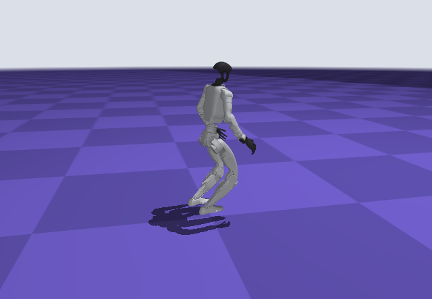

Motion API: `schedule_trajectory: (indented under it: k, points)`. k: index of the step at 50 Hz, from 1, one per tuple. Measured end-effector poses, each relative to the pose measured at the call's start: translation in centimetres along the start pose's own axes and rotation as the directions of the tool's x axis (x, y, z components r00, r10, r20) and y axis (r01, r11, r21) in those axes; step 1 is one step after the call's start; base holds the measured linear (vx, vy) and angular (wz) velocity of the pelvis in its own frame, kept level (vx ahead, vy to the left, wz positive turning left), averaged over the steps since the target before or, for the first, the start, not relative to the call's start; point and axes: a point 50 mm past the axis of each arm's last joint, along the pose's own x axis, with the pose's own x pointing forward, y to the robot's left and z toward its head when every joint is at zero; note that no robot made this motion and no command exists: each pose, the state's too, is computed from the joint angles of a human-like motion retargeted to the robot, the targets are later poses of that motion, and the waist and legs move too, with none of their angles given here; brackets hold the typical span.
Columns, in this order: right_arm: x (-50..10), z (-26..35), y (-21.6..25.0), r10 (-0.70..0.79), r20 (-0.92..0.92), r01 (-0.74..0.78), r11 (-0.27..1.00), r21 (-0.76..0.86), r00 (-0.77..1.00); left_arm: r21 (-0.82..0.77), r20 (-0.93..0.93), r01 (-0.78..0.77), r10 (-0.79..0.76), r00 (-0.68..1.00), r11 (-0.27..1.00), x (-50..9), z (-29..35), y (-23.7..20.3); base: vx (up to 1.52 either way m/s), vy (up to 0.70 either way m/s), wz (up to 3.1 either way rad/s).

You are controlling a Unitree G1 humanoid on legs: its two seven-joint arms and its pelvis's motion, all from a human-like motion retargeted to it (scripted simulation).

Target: Run

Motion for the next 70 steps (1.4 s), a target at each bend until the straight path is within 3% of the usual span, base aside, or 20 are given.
schedule_trajectory:
  k: [15,25,38,51,70]
  points:
    - [-0.6,3.4,-1.6,-0.02,0.205,0.024,1.0,-0.015,0.979,0.049,0.287,0.044,-0.056,0.956,0.998,0.6,7.0,-1.0,0.03,0.01,0.09]
    - [-2.4,5.0,-0.7,0.05,0.309,-0.049,0.999,-0.012,0.95,0.047,0.349,0.146,-0.153,0.924,0.988,0.0,8.6,-2.0,0.07,-0.05,0.11]
    - [-1.5,6.3,-1.5,-0.025,0.341,0.046,0.998,-0.053,0.94,-0.004,0.207,-0.002,0.003,0.978,1.0,0.3,5.1,-0.9,0.03,-0.02,-0.05]
    - [-2.7,7.6,-2.2,-0.038,0.418,0.045,0.999,-0.007,0.908,0.108,0.174,0.019,-0.038,0.984,0.994,-1.4,3.7,0.6,0.02,0.0,0.09]
    - [-1.6,8.8,-2.3,-0.066,0.428,0.089,0.996,-0.033,0.901,0.082,0.173,-0.079,0.064,0.983,0.993,-0.1,4.3,0.5,0.0,0.0,0.03]
